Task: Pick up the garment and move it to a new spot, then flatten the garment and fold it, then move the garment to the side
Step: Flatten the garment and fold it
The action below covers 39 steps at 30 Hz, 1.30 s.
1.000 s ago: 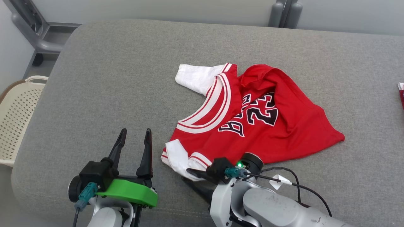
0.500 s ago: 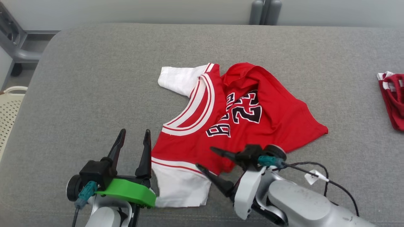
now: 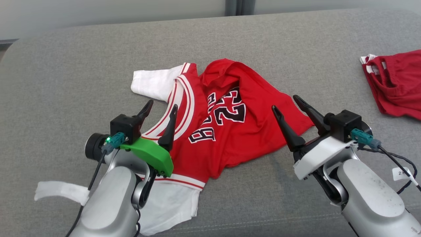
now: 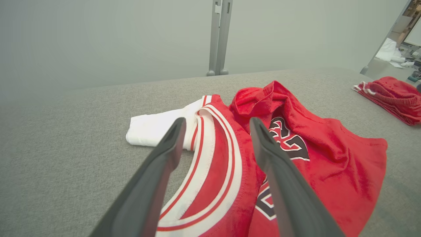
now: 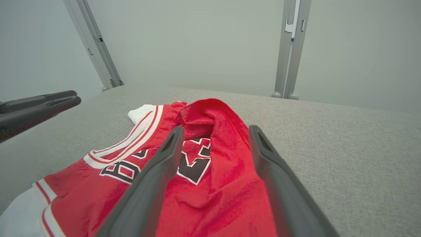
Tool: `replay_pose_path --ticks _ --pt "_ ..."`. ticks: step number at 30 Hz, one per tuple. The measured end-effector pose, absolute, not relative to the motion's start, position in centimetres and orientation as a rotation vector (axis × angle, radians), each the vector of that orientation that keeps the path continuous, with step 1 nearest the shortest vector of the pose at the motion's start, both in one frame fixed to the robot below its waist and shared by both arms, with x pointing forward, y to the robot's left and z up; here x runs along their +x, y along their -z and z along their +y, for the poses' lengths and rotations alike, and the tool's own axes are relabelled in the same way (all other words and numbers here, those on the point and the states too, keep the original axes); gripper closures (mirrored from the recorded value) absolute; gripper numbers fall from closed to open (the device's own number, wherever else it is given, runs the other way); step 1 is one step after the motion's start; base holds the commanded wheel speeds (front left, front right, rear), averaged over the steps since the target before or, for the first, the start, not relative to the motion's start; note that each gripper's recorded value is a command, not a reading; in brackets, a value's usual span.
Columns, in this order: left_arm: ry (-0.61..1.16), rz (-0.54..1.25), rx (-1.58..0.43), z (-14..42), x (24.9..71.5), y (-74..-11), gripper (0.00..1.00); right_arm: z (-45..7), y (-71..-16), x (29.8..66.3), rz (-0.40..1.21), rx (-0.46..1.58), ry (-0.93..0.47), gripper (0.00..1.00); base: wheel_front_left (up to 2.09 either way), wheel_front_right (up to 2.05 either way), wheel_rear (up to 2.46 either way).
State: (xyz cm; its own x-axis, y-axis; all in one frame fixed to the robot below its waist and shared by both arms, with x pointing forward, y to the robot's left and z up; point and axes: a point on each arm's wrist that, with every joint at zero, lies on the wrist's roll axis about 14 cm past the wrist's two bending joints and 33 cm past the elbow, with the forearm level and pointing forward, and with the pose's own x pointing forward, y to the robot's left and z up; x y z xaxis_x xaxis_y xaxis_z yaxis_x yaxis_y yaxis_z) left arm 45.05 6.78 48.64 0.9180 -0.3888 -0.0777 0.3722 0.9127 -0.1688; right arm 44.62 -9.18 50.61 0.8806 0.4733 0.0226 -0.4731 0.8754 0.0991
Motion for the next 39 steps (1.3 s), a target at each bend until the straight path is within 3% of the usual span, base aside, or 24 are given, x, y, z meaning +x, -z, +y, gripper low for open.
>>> replay_pose_path --ticks 9,30,31,32,33,39 --pt "0.494 0.300 -0.121 2.8 49.2 -45.2 0.00 -12.8 -51.8 44.1 -0.032 0.097 -0.348 0.00 0.00 0.00 0.00" --pt "0.439 0.520 -0.127 2.3 54.3 -38.5 0.00 -17.1 -50.9 42.8 -0.002 0.076 -0.200 0.00 0.00 0.00 0.00" --pt "0.444 0.522 -0.128 2.1 54.4 -38.4 0.07 -17.1 -50.9 42.8 -0.001 0.077 -0.198 0.00 0.00 0.00 0.00" --pt "0.451 0.521 -0.129 1.9 54.4 -38.4 0.67 -17.1 -50.9 42.8 -0.001 0.077 -0.197 0.00 0.00 0.00 0.00" --pt "0.460 0.514 -0.127 1.7 54.4 -38.6 1.00 -17.2 -50.9 42.8 -0.002 0.077 -0.195 0.00 0.00 0.00 0.00" --pt "0.498 0.457 -0.083 1.4 55.0 -39.8 1.00 -17.0 -50.8 43.1 -0.002 0.081 -0.197 0.00 0.00 0.00 0.00"
